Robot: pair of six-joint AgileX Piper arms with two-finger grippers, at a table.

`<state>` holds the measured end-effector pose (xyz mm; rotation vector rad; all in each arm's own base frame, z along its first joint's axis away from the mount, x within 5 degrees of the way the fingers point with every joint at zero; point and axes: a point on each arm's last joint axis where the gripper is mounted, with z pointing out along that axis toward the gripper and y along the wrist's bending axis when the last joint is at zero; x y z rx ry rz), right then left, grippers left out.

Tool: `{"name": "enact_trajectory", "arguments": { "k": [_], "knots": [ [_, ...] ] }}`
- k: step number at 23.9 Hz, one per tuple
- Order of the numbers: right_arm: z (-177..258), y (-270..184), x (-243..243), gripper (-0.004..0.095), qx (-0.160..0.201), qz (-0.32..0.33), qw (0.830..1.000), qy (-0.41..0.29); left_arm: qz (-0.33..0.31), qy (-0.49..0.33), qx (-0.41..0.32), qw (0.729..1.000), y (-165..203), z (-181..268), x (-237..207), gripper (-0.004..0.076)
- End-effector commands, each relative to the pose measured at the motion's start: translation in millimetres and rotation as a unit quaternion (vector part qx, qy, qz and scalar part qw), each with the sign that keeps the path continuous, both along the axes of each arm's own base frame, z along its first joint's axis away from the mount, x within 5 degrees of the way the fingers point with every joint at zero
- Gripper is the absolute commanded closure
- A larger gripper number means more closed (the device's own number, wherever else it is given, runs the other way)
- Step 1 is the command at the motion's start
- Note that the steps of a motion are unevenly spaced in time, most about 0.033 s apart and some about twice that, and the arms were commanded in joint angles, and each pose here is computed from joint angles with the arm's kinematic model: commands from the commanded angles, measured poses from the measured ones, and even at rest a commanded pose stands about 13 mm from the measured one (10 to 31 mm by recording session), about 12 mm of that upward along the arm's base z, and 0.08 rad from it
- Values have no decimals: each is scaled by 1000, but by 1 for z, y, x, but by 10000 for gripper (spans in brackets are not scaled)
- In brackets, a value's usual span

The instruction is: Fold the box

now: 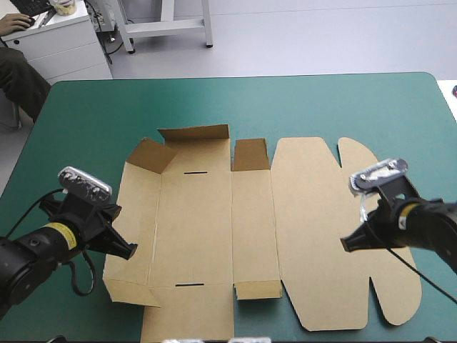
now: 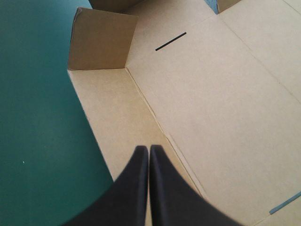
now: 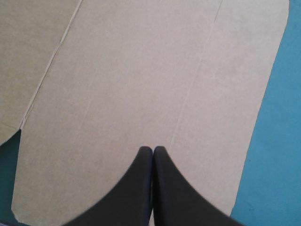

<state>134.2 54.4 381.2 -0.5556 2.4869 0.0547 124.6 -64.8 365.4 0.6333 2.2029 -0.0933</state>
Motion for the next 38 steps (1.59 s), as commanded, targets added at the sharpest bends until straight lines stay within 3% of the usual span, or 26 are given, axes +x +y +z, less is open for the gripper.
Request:
{"name": "enact_trajectory", "arguments": {
  "k": [1, 8, 12, 15, 18, 22, 27, 32, 35, 38],
  "knots": [
    [-2, -15, -30, 927, 26, -25, 999, -33, -1, -19, 3, 1000, -12, 18, 19, 732],
    [-24, -48, -101, 927, 80, -39, 990, -110, -21, 22, 75, 997, -43, 22, 74, 706],
    [-26, -58, -126, 927, 111, -35, 982, -145, -33, 81, -7, 996, -32, 30, 107, 706],
    [-26, -58, -131, 928, 123, -31, 980, -151, 5, 131, -80, 988, 6, 25, 126, 706],
    [-27, -58, -130, 928, 120, -28, 981, -150, 74, 167, -156, 971, 54, 24, 129, 706],
    [-39, -56, -126, 928, 108, -27, 985, -132, 137, 155, -222, 953, 103, 30, 119, 711],
    [-54, -54, -121, 928, 97, -27, 989, -108, 208, 121, -257, 936, 130, 39, 107, 711],
    [-61, -53, -119, 928, 89, -28, 991, -95, 243, 134, -241, 930, 139, 38, 98, 699],
    [-62, -53, -119, 928, 89, -27, 991, -94, 250, 138, -240, 928, 140, 37, 98, 643],
    [-62, -53, -119, 928, 90, -27, 991, -94, 261, 142, -239, 924, 141, 36, 97, 526]
  ]
}}
